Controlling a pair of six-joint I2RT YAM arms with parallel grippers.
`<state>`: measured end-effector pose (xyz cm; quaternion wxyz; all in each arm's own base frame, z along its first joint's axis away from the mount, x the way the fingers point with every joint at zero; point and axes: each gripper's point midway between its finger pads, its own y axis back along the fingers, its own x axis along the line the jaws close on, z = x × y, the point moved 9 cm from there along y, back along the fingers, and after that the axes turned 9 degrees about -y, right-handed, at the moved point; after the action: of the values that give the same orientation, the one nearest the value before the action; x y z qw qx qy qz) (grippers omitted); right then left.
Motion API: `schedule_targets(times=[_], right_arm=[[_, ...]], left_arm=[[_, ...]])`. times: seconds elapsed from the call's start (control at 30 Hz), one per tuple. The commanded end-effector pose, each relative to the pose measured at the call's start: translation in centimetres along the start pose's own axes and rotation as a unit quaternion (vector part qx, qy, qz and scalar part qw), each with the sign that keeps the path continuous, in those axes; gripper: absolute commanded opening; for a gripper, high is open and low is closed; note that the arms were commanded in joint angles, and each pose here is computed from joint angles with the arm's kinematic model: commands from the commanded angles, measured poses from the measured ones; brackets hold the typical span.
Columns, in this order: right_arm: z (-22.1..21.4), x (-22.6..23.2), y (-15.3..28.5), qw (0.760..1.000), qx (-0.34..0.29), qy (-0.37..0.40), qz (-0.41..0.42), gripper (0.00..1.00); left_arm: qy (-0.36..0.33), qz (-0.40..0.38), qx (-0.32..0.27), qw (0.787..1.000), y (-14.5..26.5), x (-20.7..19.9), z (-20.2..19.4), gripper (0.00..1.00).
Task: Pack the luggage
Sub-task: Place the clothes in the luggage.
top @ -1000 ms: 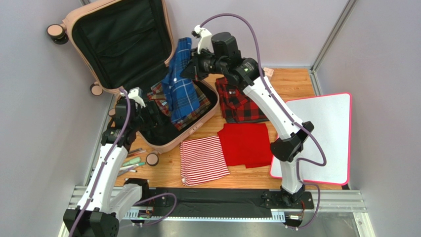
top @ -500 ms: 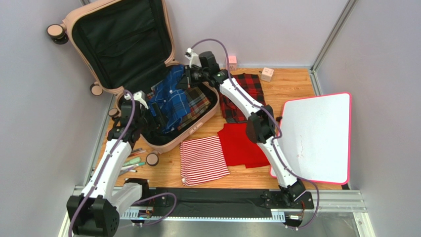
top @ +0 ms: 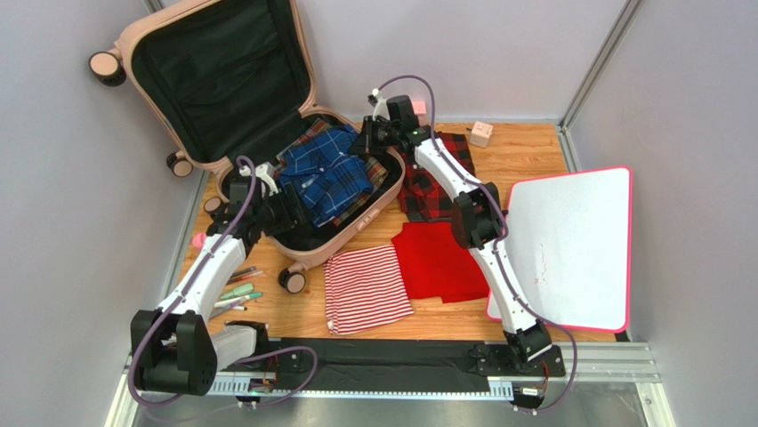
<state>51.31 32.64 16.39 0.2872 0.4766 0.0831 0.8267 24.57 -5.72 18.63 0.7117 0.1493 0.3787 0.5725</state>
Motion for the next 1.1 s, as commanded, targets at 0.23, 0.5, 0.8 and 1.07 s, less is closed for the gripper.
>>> schedule_targets(times=[0.23, 0.5, 0.8, 1.07], right_arm=[[3.4, 8.5, 3.5, 0.989, -0.092, 0.116, -0.008, 0.02], [4.2, 11.4, 5.9, 0.966, -0.151, 0.18, -0.11, 0.7], [1.1, 10.6, 9.3, 0.969, -0.088, 0.16, -0.168, 0.98], [-0.8, 7.8, 6.9, 0.974, -0.033, 0.134, -0.178, 0.91]], left_arm=[[0.028, -0.036, 0.013, 0.999, -1.5, 0.0, -1.1, 0.83], [0.052, -0.052, 0.025, 0.997, -3.1, 0.0, -1.3, 0.82], [0.052, -0.044, 0.026, 0.997, -4.2, 0.1, -1.3, 0.81], [0.041, 0.007, -0.005, 0.999, -4.4, 0.7, 1.9, 0.81]])
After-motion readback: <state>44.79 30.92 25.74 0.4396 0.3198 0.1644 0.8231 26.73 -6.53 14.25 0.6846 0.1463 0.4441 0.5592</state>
